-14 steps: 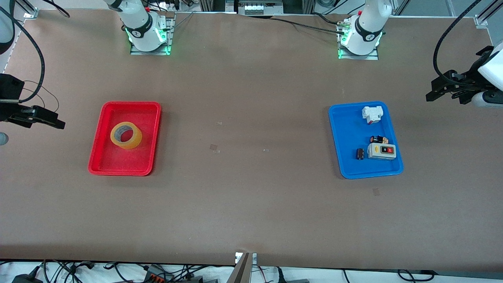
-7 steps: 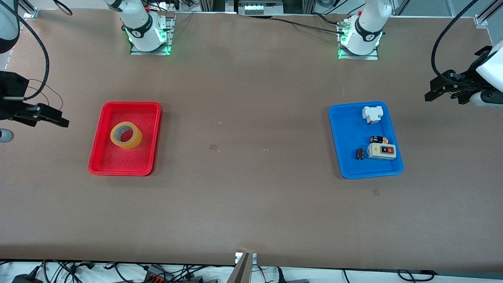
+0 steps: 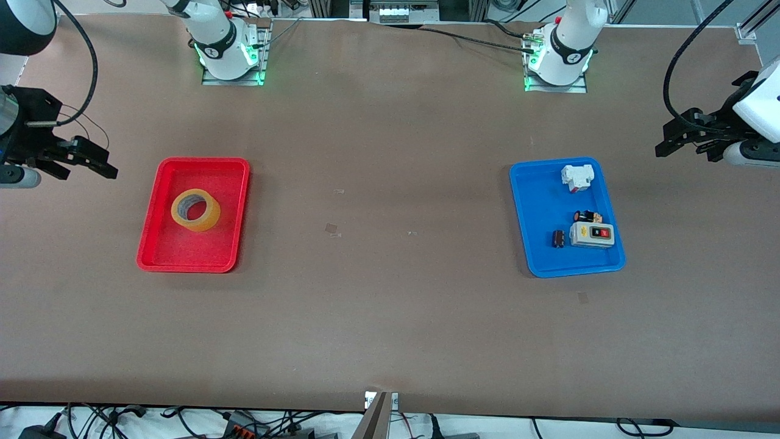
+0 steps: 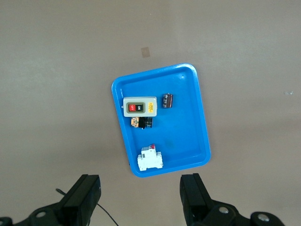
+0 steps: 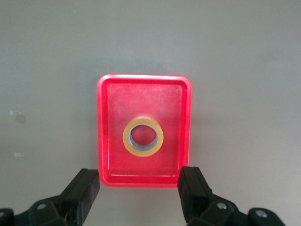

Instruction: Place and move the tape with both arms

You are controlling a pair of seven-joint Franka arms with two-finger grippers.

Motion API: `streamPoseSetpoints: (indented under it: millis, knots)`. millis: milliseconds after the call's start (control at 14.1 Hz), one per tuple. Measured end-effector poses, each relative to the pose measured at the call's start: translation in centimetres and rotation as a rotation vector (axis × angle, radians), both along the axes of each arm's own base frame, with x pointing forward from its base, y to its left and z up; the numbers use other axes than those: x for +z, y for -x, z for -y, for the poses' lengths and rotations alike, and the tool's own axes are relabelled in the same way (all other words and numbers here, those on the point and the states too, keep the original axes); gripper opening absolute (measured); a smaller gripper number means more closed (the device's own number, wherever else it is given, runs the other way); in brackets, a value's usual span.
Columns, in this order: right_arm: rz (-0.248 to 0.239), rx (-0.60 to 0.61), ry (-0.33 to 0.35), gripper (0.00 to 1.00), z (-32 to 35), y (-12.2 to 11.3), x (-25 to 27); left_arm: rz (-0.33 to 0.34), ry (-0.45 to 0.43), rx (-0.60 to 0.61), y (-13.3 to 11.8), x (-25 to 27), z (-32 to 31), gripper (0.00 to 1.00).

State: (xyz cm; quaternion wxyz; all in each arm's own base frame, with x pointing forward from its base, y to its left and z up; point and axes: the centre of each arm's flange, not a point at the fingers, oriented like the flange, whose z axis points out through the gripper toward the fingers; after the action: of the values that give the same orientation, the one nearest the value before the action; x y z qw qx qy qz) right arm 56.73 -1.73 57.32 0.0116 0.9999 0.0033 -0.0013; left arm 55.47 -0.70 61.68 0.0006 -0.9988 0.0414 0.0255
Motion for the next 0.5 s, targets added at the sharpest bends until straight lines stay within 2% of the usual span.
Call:
streamPoseSetpoints:
  millis: [213, 497]
  knots:
    - [0.005, 0.006, 0.0, 1.0, 0.21, 0.52, 0.79, 0.0, 0.0, 0.002, 0.0, 0.0, -0.05, 1.0]
    - [-0.016, 0.008, 0.0, 1.0, 0.22, 0.8, 0.69, 0.0, 0.0, 0.005, 0.0, 0.0, -0.23, 1.0]
